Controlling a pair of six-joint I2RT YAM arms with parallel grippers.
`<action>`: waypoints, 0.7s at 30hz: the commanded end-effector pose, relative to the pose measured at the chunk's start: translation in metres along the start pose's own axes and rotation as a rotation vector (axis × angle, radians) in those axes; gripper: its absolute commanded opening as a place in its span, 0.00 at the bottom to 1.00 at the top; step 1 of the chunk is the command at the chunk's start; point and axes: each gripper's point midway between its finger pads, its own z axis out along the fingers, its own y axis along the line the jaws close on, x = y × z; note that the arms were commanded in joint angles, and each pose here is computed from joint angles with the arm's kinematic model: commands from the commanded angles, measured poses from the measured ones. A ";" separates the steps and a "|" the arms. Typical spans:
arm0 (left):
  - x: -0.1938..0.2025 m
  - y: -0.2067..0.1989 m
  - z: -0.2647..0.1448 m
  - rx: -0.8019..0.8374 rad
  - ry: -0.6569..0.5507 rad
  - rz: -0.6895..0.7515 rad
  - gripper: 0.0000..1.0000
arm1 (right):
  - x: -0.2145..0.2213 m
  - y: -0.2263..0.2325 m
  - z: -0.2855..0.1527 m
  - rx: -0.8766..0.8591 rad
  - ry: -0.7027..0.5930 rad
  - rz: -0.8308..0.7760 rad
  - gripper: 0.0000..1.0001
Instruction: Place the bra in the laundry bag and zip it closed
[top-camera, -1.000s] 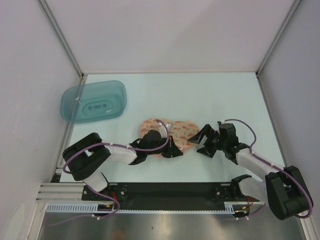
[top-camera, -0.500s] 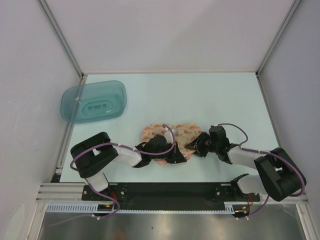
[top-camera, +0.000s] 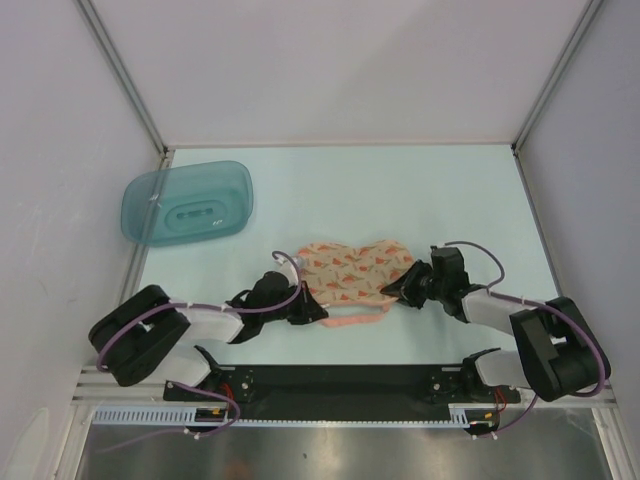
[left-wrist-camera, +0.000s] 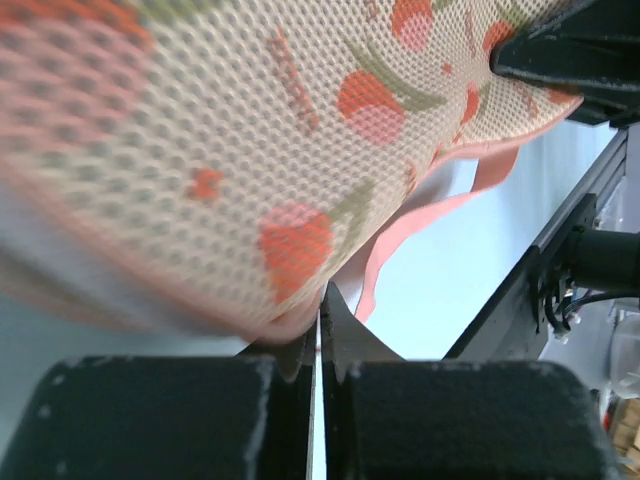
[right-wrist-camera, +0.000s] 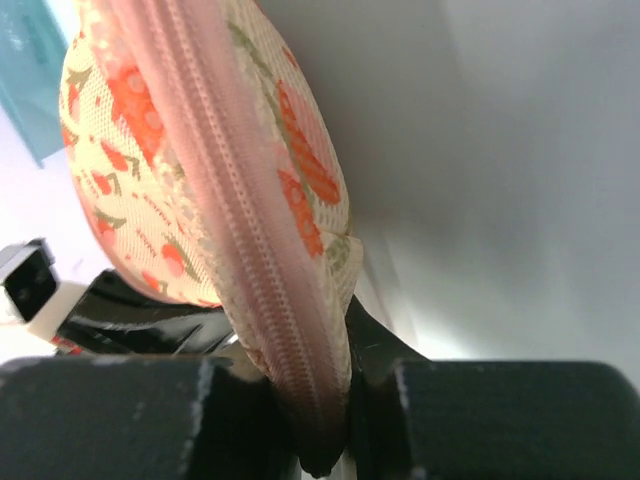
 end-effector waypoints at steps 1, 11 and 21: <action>-0.007 0.003 -0.012 -0.016 -0.033 0.049 0.00 | -0.028 0.002 -0.002 0.051 -0.056 -0.130 0.12; 0.005 -0.070 0.006 0.169 0.036 0.062 0.00 | -0.057 0.007 0.014 0.181 -0.031 -0.215 0.71; 0.002 -0.089 0.024 0.200 0.060 0.068 0.00 | -0.069 -0.021 -0.062 0.404 -0.252 -0.296 0.96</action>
